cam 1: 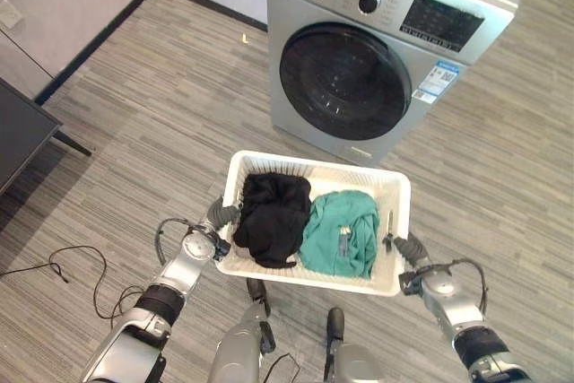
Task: Grab the laundry basket,head to the washer,open it,put in the laundry and shut it.
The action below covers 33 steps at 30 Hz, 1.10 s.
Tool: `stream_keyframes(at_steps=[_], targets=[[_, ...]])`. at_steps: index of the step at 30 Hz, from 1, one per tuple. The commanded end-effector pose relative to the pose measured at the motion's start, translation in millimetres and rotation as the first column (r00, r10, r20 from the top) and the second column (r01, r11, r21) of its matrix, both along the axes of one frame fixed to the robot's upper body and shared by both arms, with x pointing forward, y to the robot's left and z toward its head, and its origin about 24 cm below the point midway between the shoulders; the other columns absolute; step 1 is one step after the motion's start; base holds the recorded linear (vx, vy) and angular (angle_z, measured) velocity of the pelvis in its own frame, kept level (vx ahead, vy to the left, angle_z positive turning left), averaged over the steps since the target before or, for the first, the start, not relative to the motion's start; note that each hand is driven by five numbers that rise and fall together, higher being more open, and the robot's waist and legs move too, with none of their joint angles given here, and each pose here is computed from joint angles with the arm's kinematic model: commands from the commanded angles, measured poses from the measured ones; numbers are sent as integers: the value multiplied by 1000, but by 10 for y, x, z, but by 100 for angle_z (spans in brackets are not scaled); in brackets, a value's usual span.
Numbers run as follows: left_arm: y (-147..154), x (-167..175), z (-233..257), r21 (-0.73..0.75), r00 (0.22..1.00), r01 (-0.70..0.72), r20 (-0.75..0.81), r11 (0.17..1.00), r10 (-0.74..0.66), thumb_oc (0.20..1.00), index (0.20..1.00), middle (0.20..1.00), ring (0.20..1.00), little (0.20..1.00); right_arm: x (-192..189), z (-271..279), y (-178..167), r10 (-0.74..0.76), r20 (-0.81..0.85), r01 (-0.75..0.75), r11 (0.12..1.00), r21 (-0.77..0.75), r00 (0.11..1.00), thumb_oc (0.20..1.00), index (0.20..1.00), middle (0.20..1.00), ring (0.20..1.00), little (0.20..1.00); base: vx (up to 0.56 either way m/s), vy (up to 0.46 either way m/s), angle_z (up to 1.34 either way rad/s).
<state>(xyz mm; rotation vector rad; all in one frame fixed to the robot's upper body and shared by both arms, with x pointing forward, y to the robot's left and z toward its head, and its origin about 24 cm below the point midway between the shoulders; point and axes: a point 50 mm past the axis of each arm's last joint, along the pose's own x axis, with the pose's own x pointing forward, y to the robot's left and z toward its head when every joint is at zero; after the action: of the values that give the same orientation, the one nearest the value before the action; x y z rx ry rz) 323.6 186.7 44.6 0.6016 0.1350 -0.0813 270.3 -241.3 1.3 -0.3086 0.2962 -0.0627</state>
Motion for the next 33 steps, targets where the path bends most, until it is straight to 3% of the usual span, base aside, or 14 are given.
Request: stream_keyframes(at_steps=[1, 2, 10, 17, 21, 28, 33], targets=[[324, 130, 625, -1, 942, -127, 313, 992, 121, 200, 200, 200, 200, 200, -47, 539, -661, -176, 220, 215, 963, -164, 959, 200, 200, 200, 200, 200, 284, 297, -1], [481, -43, 742, -4, 913, -157, 379, 988, 147, 200, 200, 200, 200, 200, -303, 617, -828, -239, 270, 288, 944, -161, 933, 200, 200, 200, 200, 200, 281, 298, 11], [965, -418, 1185, 119, 852, -238, 502, 964, 148, 200, 200, 200, 200, 200, -447, 985, -1018, -181, 323, 286, 904, -316, 929, 200, 200, 200, 200, 200, 229, 135, -1], [808, -185, 1783, 215, 761, -240, 647, 947, 46, 200, 200, 200, 200, 200, -398, 1486, -1139, -82, 388, 266, 852, -451, 918, 200, 200, 200, 200, 200, 350, -38, 21], [689, -102, 1791, 195, 756, -210, 654, 958, 33, 200, 200, 200, 200, 200, -574, 1655, -1234, -86, 428, 306, 824, -477, 900, 200, 200, 200, 200, 200, 308, -210, 28], [962, -323, 1536, 125, 788, -263, 600, 957, 138, 200, 200, 200, 200, 200, -850, 1703, -1140, -86, 507, 338, 838, -429, 858, 200, 200, 200, 200, 200, 226, -106, -66], [1136, -477, 1496, 129, 774, -323, 606, 938, 183, 200, 200, 200, 200, 200, -733, 1735, -1015, -25, 528, 294, 853, -432, 849, 200, 200, 200, 200, 200, 217, 203, -85]])
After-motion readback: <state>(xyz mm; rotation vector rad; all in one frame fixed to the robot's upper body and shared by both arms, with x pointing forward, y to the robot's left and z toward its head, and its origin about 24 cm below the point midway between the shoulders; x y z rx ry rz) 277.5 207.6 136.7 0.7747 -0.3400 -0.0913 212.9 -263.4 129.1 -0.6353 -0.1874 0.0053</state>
